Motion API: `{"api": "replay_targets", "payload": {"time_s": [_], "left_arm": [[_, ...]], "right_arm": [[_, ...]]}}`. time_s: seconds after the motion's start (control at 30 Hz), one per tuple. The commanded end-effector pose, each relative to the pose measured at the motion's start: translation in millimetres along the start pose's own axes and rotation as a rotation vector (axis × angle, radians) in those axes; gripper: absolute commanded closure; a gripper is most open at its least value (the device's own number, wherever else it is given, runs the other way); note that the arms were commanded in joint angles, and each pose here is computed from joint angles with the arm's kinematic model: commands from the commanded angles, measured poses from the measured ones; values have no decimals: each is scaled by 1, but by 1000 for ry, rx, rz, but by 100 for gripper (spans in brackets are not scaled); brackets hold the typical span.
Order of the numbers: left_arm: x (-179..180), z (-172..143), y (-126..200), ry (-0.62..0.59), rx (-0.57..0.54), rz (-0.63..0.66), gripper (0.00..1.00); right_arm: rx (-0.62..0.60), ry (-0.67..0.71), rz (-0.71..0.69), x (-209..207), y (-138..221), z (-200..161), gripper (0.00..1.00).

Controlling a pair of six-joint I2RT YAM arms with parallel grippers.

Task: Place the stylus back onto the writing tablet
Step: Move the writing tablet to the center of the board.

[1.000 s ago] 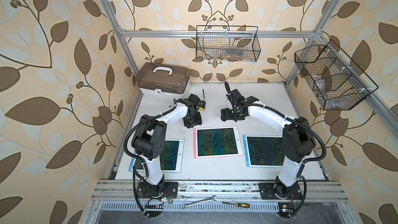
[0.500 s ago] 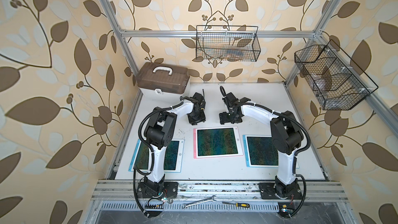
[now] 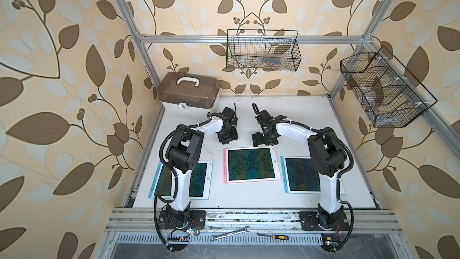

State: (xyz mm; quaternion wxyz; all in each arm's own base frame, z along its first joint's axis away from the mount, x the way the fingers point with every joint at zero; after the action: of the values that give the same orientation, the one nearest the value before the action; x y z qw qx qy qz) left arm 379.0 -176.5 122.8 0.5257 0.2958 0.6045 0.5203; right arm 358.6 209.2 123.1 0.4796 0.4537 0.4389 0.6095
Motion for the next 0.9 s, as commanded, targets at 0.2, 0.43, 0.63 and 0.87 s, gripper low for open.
{"api": "replay_targets", "payload": {"time_s": [0.2,0.43,0.63,0.87], "left_arm": [[16,-15,-6,31,59,36,50],[20,-22,-8,34,64,45,50],[23,-28,-8,35,65,52,50],[25,-33,-8,34,67,59,50]], "right_arm": [[51,-27,37,-1,-8,-25,12],[56,-6,39,6,-7,-37,12],[64,9,39,12,-8,-44,12],[55,17,36,14,-4,-48,12]]}}
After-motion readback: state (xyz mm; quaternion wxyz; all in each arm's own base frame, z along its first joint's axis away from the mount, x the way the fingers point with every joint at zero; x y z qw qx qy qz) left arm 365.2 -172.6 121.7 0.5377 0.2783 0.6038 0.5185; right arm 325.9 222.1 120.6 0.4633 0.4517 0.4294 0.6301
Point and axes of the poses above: each gripper's point midway between its finger pads, its own y axis back along the fingers, its own x axis along the line the jaws close on, z = x × y, the point moved 10 cm from there along y, back along the fingers
